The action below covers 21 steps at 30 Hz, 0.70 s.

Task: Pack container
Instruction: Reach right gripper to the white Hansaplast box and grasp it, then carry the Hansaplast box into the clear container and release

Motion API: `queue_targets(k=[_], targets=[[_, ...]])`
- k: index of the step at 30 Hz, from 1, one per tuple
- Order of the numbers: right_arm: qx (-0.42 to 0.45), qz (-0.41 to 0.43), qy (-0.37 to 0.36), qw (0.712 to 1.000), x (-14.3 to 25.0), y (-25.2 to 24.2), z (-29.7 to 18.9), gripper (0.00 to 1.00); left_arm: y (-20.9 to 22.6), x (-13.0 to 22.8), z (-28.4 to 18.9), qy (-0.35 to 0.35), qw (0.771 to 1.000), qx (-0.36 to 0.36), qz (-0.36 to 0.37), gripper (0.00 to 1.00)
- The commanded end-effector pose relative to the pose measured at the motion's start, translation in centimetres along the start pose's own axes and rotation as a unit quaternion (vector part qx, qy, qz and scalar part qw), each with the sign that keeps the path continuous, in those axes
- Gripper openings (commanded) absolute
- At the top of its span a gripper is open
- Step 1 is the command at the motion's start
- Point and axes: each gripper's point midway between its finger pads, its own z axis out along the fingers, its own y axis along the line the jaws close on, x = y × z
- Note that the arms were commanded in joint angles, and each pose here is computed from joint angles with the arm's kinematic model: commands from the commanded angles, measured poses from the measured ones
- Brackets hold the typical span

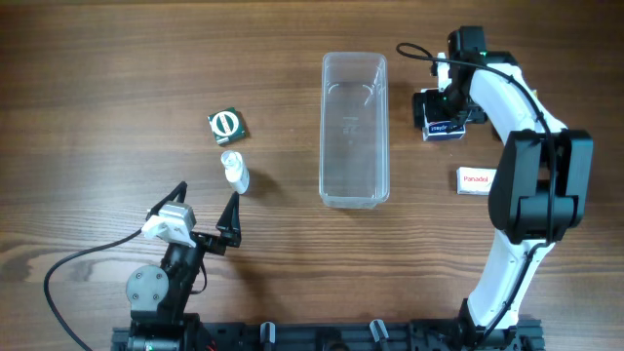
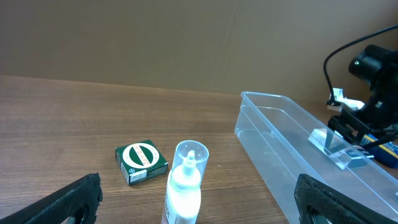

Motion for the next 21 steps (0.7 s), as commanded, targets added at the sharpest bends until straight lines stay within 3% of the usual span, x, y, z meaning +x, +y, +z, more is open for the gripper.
queue_targets(k=[1, 6, 12, 15, 21], targets=[[-0.003, 0.001, 0.004, 1.0, -0.3, 0.3, 1.0, 0.99, 0.1, 0.2, 0.0, 0.001, 1.0, 0.0, 0.009, 1.0], [0.003, 0.005, 0.005, 1.0, -0.2, 0.1, 1.0, 0.91, 0.1, 0.2, 0.0, 0.001, 1.0, 0.0, 0.009, 1.0], [0.035, 0.016, 0.007, 0.999, -0.2, -1.0, 1.0, 0.9, 0.1, 0.2, 0.0, 0.001, 1.0, 0.0, 0.009, 1.0], [0.035, 0.017, 0.006, 0.999, -0.2, -1.0, 1.0, 0.81, 0.1, 0.2, 0.0, 0.001, 1.0, 0.0, 0.009, 1.0], [0.034, 0.031, 0.003, 0.999, -0.3, -1.0, 0.7, 0.76, 0.1, 0.2, 0.0, 0.001, 1.0, 0.0, 0.009, 1.0]])
